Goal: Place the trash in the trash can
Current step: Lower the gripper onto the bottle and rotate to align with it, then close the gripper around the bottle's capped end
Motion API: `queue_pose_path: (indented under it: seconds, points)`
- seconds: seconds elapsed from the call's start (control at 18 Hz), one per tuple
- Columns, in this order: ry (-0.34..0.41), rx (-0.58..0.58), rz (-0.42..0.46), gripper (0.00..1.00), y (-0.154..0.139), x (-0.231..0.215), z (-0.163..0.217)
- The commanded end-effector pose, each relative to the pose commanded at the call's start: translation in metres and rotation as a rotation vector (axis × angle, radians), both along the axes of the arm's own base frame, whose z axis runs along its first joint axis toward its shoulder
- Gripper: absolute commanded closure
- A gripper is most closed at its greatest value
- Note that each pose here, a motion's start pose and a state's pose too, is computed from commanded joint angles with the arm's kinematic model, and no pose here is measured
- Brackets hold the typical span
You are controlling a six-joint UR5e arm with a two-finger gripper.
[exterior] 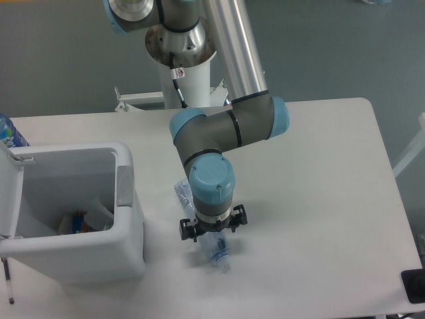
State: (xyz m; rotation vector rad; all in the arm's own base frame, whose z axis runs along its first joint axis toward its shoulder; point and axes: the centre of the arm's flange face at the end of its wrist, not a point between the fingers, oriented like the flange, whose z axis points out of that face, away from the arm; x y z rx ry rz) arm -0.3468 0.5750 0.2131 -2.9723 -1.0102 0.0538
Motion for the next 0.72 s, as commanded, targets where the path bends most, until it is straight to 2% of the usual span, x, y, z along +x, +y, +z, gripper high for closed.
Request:
queue_pose_path:
  seconds: [0.72]
  points:
    - [0.012, -0.06, -0.034, 0.0, 0.007, 0.015, -0.018]
